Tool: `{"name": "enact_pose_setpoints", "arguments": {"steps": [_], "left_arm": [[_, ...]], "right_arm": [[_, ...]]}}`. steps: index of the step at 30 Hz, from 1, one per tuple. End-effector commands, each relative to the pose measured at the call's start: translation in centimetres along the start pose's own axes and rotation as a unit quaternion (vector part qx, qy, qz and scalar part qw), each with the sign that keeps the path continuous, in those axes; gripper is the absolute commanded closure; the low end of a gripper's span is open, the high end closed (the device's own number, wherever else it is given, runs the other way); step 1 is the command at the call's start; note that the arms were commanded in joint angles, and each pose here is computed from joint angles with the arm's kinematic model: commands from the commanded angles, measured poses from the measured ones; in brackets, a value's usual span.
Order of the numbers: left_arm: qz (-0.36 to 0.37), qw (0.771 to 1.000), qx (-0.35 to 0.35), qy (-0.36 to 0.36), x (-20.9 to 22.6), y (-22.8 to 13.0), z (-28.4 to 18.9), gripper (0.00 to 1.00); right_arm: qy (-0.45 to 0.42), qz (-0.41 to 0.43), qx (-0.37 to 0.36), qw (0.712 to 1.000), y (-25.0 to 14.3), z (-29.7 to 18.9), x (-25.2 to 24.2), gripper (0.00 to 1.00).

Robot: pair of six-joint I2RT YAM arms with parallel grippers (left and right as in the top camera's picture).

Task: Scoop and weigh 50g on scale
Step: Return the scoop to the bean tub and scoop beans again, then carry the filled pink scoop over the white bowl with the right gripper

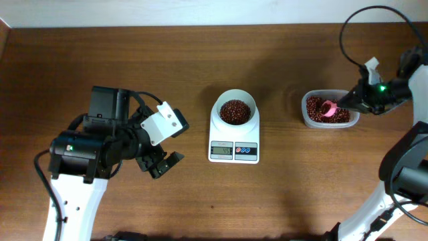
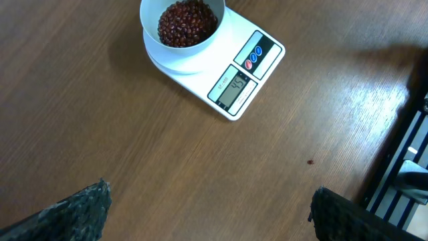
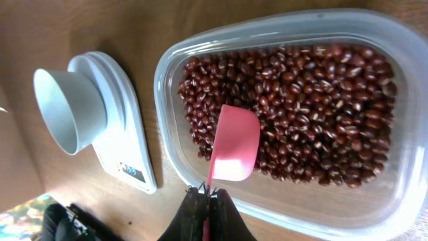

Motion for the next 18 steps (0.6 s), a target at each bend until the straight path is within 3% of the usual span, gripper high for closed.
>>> {"name": "enact_pose_setpoints", "arguments": {"steps": [1,15,18], "left_arm": [[0.008,1.000,-0.010,-0.001,0.0,0.4,-0.4,0.01],[0.008,1.000,-0.010,-0.001,0.0,0.4,-0.4,0.01],[0.008,1.000,-0.010,-0.001,0.0,0.4,-0.4,0.01]], "right_arm": [[0.036,0.000,-0.018,0.999,-0.5,-1.3,-0.1,0.96],[0.077,0.029,-0.019,0.996,-1.3,-2.2,0.2,0.96],[0.122,0.029,-0.041,0.991,-0.7,-2.5,1.4,0.96]]}}
Point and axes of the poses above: each gripper's point midway between its finger pads, its own z axis out along the fingers, its own x axis along the line the jaws close on, y = z × x, the point moved 4 cm from there along -z, back along the fingers, and after that the axes turned 4 degrees about -z, right-handed, at the moved point
